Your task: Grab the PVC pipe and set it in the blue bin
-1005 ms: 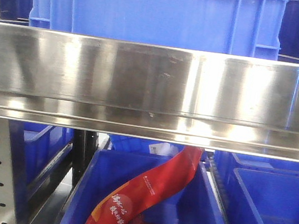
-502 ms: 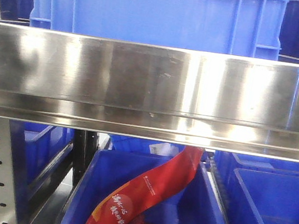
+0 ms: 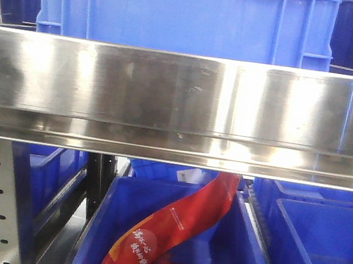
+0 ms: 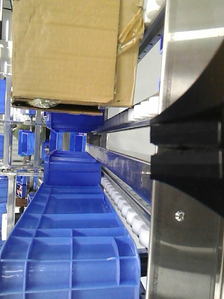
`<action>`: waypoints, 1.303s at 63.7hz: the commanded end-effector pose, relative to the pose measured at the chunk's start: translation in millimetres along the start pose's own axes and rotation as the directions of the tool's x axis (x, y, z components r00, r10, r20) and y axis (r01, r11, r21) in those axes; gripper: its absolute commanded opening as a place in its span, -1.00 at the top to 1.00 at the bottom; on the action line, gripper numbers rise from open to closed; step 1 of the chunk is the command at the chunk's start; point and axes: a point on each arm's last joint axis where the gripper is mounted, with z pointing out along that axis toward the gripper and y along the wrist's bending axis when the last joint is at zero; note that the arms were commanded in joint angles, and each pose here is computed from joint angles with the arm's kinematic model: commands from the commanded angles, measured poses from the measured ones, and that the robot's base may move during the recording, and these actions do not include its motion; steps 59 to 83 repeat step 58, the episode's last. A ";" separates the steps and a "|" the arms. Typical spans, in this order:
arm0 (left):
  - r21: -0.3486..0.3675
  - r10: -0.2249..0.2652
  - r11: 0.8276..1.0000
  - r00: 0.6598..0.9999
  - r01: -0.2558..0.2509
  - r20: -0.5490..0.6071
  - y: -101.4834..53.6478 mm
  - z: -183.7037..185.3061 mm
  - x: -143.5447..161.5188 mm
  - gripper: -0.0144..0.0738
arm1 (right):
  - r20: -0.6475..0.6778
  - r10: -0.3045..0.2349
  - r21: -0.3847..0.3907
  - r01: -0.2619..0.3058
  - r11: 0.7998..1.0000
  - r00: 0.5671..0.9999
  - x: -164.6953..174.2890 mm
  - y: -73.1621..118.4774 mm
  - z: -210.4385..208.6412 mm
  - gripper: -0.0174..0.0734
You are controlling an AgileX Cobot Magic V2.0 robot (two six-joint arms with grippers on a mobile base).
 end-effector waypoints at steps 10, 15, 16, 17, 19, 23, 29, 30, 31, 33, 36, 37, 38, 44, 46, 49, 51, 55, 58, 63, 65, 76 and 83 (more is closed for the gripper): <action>-0.007 0.000 1.000 0.999 0.000 0.046 0.5 -0.6 -4.3 0.92 | 0.020 -0.005 0.005 0.005 1.000 1.000 -1.5 -0.3 -0.3 0.99; -0.007 0.000 1.000 0.999 0.000 0.046 0.5 -0.6 -4.3 0.92 | 0.020 -0.005 0.005 0.005 1.000 1.000 -1.5 -0.3 -0.3 0.99; -0.007 0.000 1.000 0.999 0.000 0.046 0.5 -0.6 -4.3 0.92 | 0.020 -0.005 0.005 0.005 1.000 1.000 -1.5 -0.3 -0.3 0.99; -0.007 0.000 1.000 0.999 0.000 0.046 0.5 -0.6 -4.3 0.92 | 0.020 -0.005 0.005 0.005 1.000 1.000 -1.5 -0.3 -0.3 0.99; -0.007 0.000 1.000 0.999 0.000 0.046 0.5 -0.6 -4.3 0.92 | 0.020 -0.005 0.005 0.005 1.000 1.000 -1.5 -0.3 -0.3 0.99; -0.007 0.000 1.000 0.999 0.000 0.046 0.5 -0.6 -4.3 0.92 | 0.020 -0.005 0.005 0.005 1.000 1.000 -1.5 -0.3 -0.3 0.99; -0.007 0.000 1.000 0.999 0.000 0.046 0.5 -0.6 -4.3 0.92 | 0.020 -0.005 0.005 0.005 1.000 1.000 -1.5 -0.3 -0.3 0.99; -0.007 0.000 1.000 0.999 0.000 0.046 0.5 -0.6 -4.3 0.92 | 0.020 -0.005 0.005 0.005 1.000 1.000 -1.5 -0.3 -0.3 0.99; -0.007 0.000 1.000 0.999 0.000 0.046 0.5 -0.6 -4.3 0.92 | 0.020 -0.005 0.005 0.005 1.000 1.000 -1.5 -0.3 -0.3 0.99; -0.007 0.000 1.000 0.999 0.000 0.046 0.5 -0.6 -4.3 0.92 | 0.020 -0.005 0.005 0.005 1.000 1.000 -1.5 -0.3 -0.3 0.99; -0.007 0.000 1.000 0.999 0.000 0.046 0.5 -0.6 -4.3 0.92 | 0.020 -0.005 0.005 0.005 1.000 1.000 -1.5 -0.3 -0.3 0.99; -0.007 0.000 1.000 0.999 0.000 0.046 0.5 -0.6 -4.3 0.92 | 0.020 -0.005 0.005 0.005 1.000 1.000 -1.5 -0.3 -0.3 0.99; -0.007 0.000 1.000 0.999 0.000 0.046 0.5 -0.6 -4.3 0.92 | 0.020 -0.005 0.005 0.005 1.000 1.000 -1.5 -0.3 -0.3 0.99; -0.007 0.000 1.000 0.999 0.000 0.046 0.5 -0.6 -4.3 0.92 | 0.020 -0.005 0.005 0.005 1.000 1.000 -1.5 -0.3 -0.3 0.99; -0.007 0.000 1.000 0.999 0.000 0.046 0.5 -0.6 -4.3 0.92 | 0.020 -0.005 0.005 0.005 1.000 1.000 -1.5 -0.3 -0.3 0.99; -0.007 0.000 1.000 0.999 0.000 0.046 0.5 -0.6 -4.3 0.92 | 0.020 -0.005 0.005 0.005 1.000 1.000 -1.5 -0.3 -0.3 0.99; -0.007 0.000 1.000 0.999 0.000 0.046 0.5 -0.6 -4.3 0.92 | 0.020 -0.005 0.005 0.005 1.000 1.000 -1.5 -0.3 -0.3 0.99; -0.007 0.000 1.000 0.999 0.000 0.046 0.5 -0.6 -4.3 0.92 | 0.020 -0.005 0.005 0.005 1.000 1.000 -1.5 -0.3 -0.3 0.99; -0.007 0.000 1.000 0.999 0.000 0.046 0.5 -0.6 -4.3 0.92 | 0.020 -0.005 0.005 0.005 1.000 1.000 -1.5 -0.3 -0.3 0.99; -0.007 0.000 1.000 0.999 0.000 0.046 0.5 -0.6 -4.3 0.92 | 0.020 -0.005 0.005 0.005 1.000 1.000 -1.5 -0.3 -0.3 0.99; -0.007 0.000 1.000 0.999 0.000 0.046 0.5 -0.6 -4.3 0.92 | 0.020 -0.005 0.005 0.005 1.000 1.000 -1.5 -0.3 -0.3 0.99; -0.007 0.000 1.000 0.999 0.000 0.046 0.5 -0.6 -4.3 0.92 | 0.020 -0.005 0.005 0.005 1.000 1.000 -1.5 -0.3 -0.3 0.99; -0.007 0.000 1.000 0.999 0.000 0.046 0.5 -0.6 -4.3 0.92 | 0.020 -0.005 0.005 0.005 1.000 1.000 -1.5 -0.3 -0.3 0.99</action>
